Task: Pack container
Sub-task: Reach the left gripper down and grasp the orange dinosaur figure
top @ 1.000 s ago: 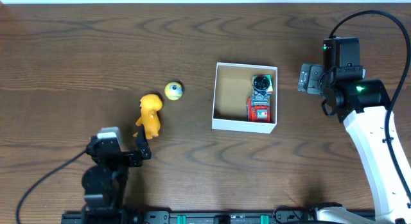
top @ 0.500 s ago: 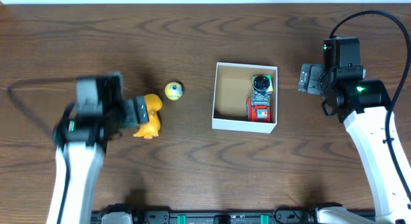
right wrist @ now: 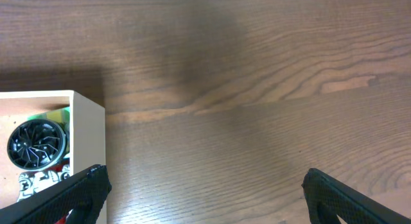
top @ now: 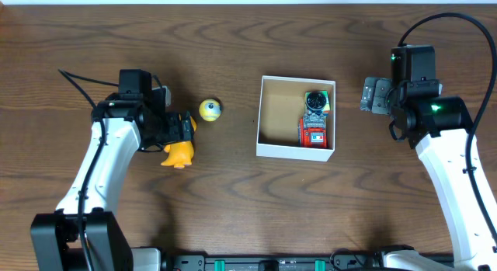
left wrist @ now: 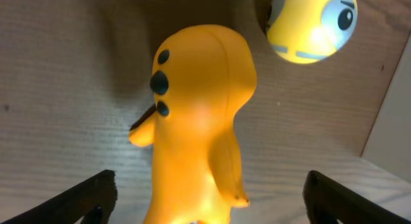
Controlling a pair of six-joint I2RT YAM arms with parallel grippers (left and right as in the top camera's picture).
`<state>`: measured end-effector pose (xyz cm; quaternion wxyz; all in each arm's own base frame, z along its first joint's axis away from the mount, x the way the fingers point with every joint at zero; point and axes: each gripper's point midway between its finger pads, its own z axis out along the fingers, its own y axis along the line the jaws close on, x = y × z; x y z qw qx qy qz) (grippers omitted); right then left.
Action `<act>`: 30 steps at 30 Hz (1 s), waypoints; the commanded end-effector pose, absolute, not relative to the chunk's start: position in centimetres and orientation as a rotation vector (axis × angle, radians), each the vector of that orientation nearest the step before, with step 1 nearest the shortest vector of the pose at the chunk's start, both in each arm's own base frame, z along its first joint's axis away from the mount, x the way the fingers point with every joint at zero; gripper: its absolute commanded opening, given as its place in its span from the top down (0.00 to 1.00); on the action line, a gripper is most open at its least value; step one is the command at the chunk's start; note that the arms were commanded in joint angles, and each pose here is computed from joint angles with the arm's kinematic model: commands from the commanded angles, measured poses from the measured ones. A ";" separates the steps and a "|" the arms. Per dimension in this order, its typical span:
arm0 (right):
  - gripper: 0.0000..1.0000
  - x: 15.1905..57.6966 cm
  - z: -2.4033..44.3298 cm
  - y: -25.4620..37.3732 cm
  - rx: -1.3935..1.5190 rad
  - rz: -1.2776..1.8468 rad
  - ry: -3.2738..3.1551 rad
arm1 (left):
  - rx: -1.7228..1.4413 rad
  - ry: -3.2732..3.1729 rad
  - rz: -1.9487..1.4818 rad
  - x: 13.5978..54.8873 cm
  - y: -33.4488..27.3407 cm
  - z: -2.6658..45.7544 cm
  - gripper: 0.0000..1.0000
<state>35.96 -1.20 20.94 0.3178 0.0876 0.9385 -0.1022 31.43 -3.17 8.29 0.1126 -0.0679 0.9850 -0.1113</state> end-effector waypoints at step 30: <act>0.01 35.9 21.8 -1.7 0.261 -0.278 2.442 | -0.077 2.963 -0.114 31.5 -2.6 4.9 0.15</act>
